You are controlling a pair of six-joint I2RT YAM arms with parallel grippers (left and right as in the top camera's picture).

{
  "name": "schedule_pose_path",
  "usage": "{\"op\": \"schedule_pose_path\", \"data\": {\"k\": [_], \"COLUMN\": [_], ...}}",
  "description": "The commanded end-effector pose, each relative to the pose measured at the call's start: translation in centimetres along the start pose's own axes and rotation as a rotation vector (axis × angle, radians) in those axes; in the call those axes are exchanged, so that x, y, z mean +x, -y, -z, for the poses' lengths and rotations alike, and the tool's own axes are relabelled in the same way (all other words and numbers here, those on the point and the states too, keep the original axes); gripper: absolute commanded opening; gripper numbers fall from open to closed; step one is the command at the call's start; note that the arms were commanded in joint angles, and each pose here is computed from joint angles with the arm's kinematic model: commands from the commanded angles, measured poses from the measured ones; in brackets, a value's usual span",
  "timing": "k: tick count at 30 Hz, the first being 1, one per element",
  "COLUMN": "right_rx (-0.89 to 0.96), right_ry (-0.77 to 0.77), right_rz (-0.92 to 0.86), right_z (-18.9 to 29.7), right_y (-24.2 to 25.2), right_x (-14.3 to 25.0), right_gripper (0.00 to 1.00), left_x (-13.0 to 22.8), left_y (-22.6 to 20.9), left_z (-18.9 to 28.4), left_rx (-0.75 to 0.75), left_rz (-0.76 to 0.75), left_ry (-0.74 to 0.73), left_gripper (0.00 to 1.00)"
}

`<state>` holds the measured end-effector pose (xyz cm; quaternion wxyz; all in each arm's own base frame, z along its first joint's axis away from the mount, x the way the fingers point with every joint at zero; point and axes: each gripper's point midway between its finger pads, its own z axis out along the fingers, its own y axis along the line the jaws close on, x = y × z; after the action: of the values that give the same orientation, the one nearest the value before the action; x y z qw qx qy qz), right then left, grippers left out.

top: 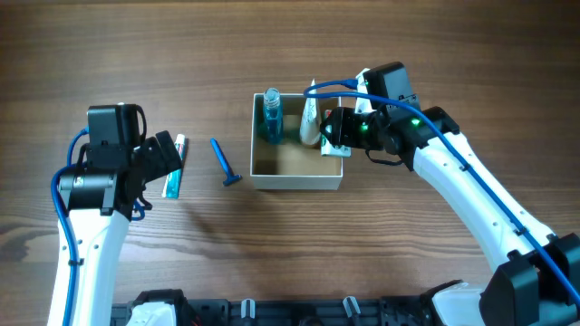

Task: Pack container
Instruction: 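Lower the green box into the box front and release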

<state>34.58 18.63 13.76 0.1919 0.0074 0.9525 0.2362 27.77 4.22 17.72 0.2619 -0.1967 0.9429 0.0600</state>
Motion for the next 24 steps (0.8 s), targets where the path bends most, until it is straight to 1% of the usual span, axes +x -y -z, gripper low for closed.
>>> {"op": "schedule_pose_path", "data": {"k": [1,3,5,8,15,17,19,20,21,22,23,24], "right_rx": [-0.004,-0.004,-0.003,-0.002,-0.002,0.023,0.138,0.223,0.329,0.384,0.442,0.455], "right_ry": [0.007,0.007,0.006,0.005,0.005,0.017,0.07,0.121,0.201,0.26,0.355,0.39], "right_rz": [0.003,0.003,0.003,0.003,0.003,0.004,-0.006,-0.043,-0.13,-0.183,-0.257,-0.273], "right_z": [0.1,0.1,0.1,0.1,0.1,0.1,0.6,1.5,3.2,4.7,7.1,8.2], "right_y": [-0.4,-0.4,-0.4,-0.3,-0.3,0.1,2.2,3.8,6.0,7.3,9.0,9.5], "right_x": [-0.4,-0.4,-0.4,-0.3,-0.3,-0.5,-1.4,-2.2,-3.2,-3.9,-5.0,-5.5], "right_gripper": [0.5,0.59,0.59,0.62,0.62,0.61,0.6,0.61,0.62,0.63,0.7,0.74], "left_x": [-0.6,-0.6,-0.6,-0.6,-0.6,-0.6,-0.6,-0.6,-0.6,-0.6,-0.6,-0.7], "left_y": [-0.4,-0.4,-0.4,-0.4,-0.4,-0.4,-0.4,-0.4,-0.4,-0.4,-0.4,-0.4], "left_z": [0.2,0.2,0.2,0.2,0.2,0.2,0.2,0.2,0.2,0.2,0.2,0.2], "left_rx": [-0.019,-0.019,-0.019,-0.019,-0.019,-0.019,-0.019,-0.019,-0.019,-0.019,-0.018,-0.018], "left_rz": [-0.013,-0.013,-0.013,-0.013,-0.013,-0.013,-0.013,-0.013,-0.013,-0.013,-0.013,-0.013], "left_ry": [0.017,0.017,0.017,0.017,0.017,0.017,0.017,0.017,0.017,0.017,0.018,0.02], "left_gripper": [1.0,1.0,1.0,1.0,1.0,1.0,1.0,1.0,1.0,1.0,1.0,1.0]}}
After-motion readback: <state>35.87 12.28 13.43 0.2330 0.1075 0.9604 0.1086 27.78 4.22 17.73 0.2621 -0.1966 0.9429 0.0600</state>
